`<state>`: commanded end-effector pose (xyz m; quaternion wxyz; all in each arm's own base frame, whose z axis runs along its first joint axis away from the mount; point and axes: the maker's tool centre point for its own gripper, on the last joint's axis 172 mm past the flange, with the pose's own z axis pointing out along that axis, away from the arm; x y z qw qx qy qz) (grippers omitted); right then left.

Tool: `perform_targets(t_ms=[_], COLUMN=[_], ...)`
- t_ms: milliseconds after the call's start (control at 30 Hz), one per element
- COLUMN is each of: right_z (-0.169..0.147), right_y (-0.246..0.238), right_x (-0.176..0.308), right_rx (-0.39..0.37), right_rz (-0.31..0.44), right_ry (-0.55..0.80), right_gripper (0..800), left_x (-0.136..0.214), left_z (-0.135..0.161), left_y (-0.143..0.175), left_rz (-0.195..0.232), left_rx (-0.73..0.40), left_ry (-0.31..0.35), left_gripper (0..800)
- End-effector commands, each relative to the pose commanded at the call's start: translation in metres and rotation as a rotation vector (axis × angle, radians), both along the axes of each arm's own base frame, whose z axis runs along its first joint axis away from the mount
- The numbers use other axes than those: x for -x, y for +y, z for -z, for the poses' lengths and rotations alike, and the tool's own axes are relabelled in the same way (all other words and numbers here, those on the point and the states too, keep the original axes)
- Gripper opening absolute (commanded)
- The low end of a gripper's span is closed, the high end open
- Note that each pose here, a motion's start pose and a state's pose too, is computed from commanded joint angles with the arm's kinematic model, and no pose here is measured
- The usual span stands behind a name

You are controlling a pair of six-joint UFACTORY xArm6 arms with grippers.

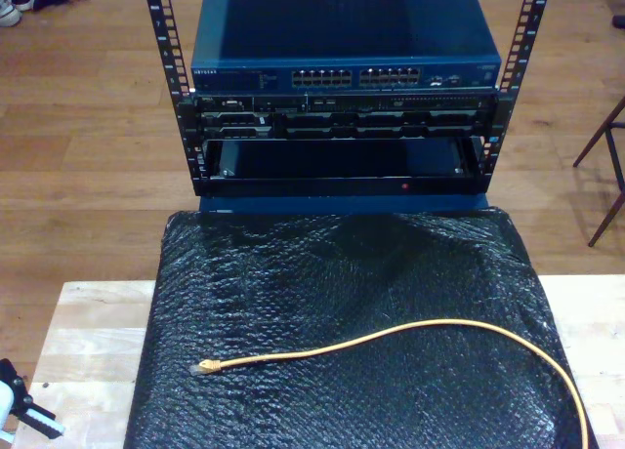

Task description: Grab the cable and plug it in

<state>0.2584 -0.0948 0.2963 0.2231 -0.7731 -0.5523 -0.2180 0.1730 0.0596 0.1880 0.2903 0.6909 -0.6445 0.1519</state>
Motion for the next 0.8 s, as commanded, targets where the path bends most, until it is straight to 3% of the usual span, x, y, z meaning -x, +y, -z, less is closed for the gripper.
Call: perform_targets(t_ms=[233, 433, 800], right_z=[-0.001, -0.004, -0.011], right_y=[0.020, 0.048, 0.107], right_x=[-0.007, -0.016, -0.035], right_rx=[0.003, -0.018, 0.063], right_rz=[-0.046, -0.083, -0.147], right_ry=[0.017, 0.019, -0.002], right_gripper=[799, 799, 798], left_x=[-0.001, -0.007, -0.008], left_z=[0.001, -0.001, -0.001], left_y=[0.001, -0.003, -0.003], left_rz=[-0.007, -0.045, -0.048], left_rx=[-0.004, 0.006, 0.007], left_ry=[0.001, 0.003, 0.005], left_gripper=[800, 800, 800])
